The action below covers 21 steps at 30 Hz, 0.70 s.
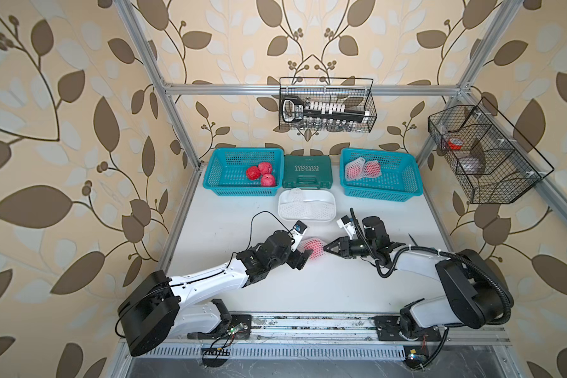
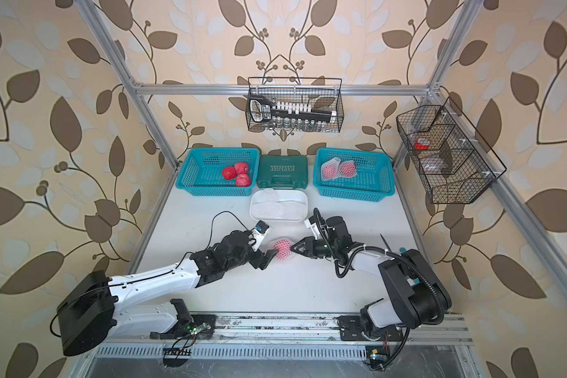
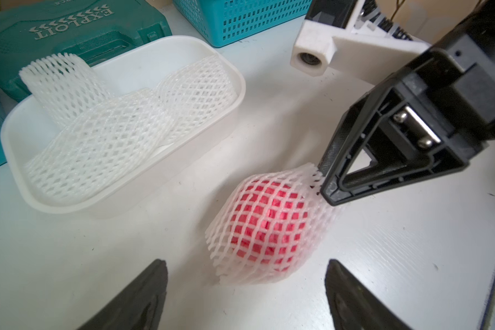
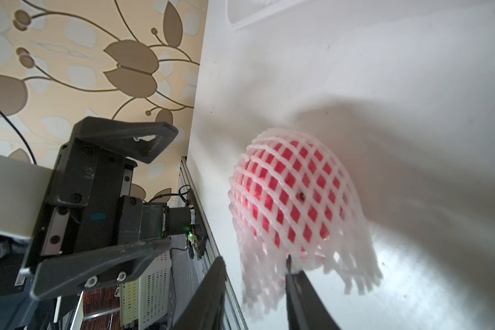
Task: Remove foam nets from apples
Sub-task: Remove the foam net from the apple.
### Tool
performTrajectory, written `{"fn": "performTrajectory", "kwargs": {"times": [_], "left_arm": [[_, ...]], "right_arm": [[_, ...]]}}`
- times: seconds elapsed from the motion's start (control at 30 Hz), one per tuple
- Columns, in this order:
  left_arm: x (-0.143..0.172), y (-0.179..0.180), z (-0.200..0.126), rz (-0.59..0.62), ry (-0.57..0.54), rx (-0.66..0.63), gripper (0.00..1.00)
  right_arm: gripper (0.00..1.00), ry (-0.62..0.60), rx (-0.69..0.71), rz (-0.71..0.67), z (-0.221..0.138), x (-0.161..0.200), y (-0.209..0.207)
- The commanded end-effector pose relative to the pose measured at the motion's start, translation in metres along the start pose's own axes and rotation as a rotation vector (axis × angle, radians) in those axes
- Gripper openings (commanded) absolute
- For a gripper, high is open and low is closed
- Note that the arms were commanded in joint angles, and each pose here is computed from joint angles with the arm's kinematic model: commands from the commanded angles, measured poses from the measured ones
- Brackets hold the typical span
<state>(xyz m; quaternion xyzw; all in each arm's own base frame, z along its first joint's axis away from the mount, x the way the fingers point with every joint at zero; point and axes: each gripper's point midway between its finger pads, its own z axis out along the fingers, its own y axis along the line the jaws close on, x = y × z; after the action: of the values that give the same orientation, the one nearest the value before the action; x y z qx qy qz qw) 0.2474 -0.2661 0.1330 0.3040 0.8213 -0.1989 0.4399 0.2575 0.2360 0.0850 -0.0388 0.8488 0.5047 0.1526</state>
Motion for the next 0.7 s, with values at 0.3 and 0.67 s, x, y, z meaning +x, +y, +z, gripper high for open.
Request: {"fn": "performTrajectory", "kwargs": {"times": [0.3, 0.67], "left_arm": [[-0.007, 0.011, -0.012, 0.0, -0.05, -0.049, 0.88], [-0.009, 0.027, -0.026, -0.022, -0.075, -0.14, 0.9]], "right_arm": [[0.18, -0.003, 0.088, -0.029, -0.002, -0.009, -0.004], [0.09, 0.021, 0.216, -0.173, -0.011, -0.018, 0.017]]}}
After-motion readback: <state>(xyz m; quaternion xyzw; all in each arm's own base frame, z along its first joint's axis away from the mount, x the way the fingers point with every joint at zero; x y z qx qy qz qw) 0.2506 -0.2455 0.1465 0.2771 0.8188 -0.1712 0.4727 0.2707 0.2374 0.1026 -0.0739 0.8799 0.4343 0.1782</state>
